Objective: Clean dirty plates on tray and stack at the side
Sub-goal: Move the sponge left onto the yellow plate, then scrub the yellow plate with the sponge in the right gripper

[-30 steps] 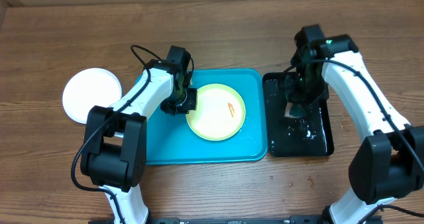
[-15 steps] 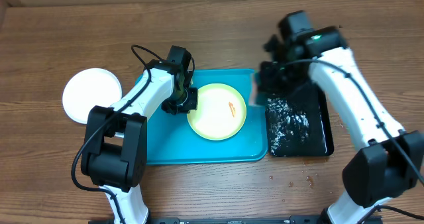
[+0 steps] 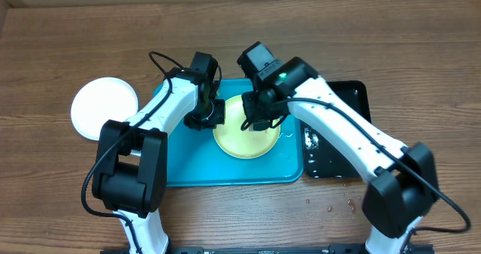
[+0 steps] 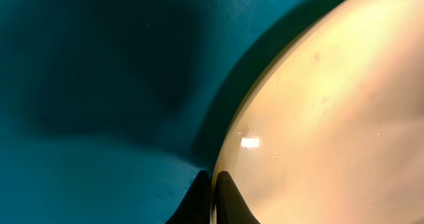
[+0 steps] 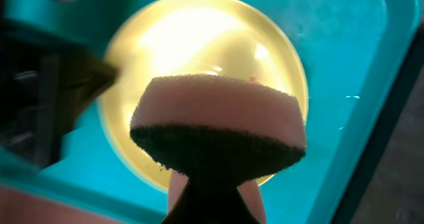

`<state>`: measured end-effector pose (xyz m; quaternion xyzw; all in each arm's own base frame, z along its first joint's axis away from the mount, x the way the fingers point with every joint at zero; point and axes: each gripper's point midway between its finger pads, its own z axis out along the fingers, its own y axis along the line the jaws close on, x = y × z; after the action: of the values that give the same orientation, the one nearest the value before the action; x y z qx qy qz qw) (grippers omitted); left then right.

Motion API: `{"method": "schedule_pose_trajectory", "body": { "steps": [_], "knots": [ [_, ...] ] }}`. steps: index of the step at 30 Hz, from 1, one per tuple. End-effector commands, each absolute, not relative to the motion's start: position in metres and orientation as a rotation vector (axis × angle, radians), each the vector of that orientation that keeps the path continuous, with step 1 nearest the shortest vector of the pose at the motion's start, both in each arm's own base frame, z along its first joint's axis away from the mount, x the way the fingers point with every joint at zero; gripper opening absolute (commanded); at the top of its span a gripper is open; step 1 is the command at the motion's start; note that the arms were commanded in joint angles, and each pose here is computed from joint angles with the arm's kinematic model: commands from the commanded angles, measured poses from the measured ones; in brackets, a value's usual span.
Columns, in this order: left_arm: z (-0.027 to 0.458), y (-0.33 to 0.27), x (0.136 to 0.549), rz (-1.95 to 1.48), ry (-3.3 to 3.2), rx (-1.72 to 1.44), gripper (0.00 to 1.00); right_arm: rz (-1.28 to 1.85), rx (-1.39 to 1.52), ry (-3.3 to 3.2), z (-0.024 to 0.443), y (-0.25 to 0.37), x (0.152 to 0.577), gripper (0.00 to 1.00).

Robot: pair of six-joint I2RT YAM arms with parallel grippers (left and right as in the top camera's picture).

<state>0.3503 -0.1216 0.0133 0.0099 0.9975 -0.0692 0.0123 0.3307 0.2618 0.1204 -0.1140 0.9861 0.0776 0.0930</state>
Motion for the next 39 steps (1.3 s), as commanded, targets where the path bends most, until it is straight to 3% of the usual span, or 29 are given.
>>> {"method": "schedule_pose_trajectory", "body": {
  "steps": [1,21,39],
  "knots": [
    [0.006,-0.123,0.342,-0.213,3.137,0.013,0.04,0.112,-0.291,2.924,0.104,0.252,0.344,0.04],
    [0.006,-0.123,0.342,-0.213,3.138,0.012,0.04,-0.055,-0.272,3.039,0.038,0.231,0.341,0.04],
    [0.006,-0.123,0.342,-0.213,3.139,0.014,0.04,0.084,-0.181,3.098,0.007,0.210,0.343,0.04]
  ]
}}
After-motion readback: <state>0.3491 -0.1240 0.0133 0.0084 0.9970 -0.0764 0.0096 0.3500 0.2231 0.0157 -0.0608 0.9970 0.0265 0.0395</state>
